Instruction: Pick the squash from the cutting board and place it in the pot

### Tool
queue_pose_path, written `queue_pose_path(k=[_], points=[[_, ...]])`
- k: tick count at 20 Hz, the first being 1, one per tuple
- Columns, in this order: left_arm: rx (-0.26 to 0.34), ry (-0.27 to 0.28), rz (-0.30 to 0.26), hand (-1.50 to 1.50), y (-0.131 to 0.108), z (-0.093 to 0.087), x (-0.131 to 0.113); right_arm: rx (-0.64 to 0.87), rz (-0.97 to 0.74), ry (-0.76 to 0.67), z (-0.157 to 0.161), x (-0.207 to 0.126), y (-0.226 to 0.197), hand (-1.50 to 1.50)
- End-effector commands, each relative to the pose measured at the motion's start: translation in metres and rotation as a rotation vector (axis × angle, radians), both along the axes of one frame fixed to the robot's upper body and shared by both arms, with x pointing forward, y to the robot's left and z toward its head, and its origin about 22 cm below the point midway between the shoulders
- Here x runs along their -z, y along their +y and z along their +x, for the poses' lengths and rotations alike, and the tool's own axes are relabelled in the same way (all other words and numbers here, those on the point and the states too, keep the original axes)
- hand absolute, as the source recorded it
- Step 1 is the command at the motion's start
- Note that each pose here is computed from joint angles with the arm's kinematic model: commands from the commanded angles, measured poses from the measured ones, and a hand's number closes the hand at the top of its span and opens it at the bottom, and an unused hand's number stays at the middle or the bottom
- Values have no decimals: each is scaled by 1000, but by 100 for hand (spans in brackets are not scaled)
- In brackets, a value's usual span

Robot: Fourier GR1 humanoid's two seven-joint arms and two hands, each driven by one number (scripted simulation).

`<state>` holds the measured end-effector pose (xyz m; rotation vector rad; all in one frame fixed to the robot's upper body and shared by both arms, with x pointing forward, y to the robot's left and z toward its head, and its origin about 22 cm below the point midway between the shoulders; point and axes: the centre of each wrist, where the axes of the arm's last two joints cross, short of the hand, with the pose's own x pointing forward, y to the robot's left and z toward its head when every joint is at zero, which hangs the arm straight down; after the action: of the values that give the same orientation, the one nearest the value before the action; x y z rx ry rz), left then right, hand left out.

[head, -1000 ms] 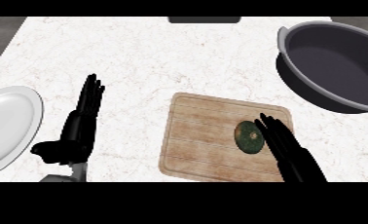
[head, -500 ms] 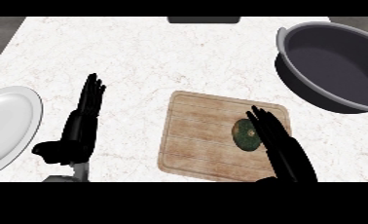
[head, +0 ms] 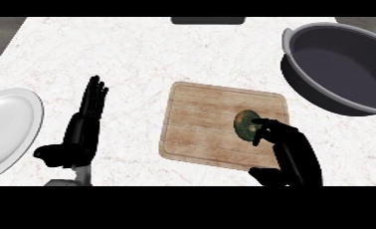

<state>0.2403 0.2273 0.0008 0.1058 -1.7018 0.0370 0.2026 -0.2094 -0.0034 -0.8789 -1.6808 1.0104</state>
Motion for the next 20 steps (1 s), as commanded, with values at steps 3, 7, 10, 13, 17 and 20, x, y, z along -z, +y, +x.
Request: queue_pose_path(k=[3, 7, 10, 13, 17, 20], points=[[-5, -2, 9, 0, 1, -2, 0, -25, -2, -47, 24, 7, 3, 150], [-3, 7, -3, 0, 1, 0, -1, 124, -14, -46, 27, -8, 23, 150], [43, -24, 20, 0, -8, 5, -5, 362, -55, 131, 74, -22, 22, 150], [84, -43, 10, 0, -14, 9, -12, 535, -59, 241, 100, -27, 17, 150], [99, -43, 4, 0, -26, 9, -7, 661, -80, 149, 157, -89, 53, 150], [99, -21, 0, 0, -31, 16, -8, 715, -107, 44, 183, -113, 83, 150]])
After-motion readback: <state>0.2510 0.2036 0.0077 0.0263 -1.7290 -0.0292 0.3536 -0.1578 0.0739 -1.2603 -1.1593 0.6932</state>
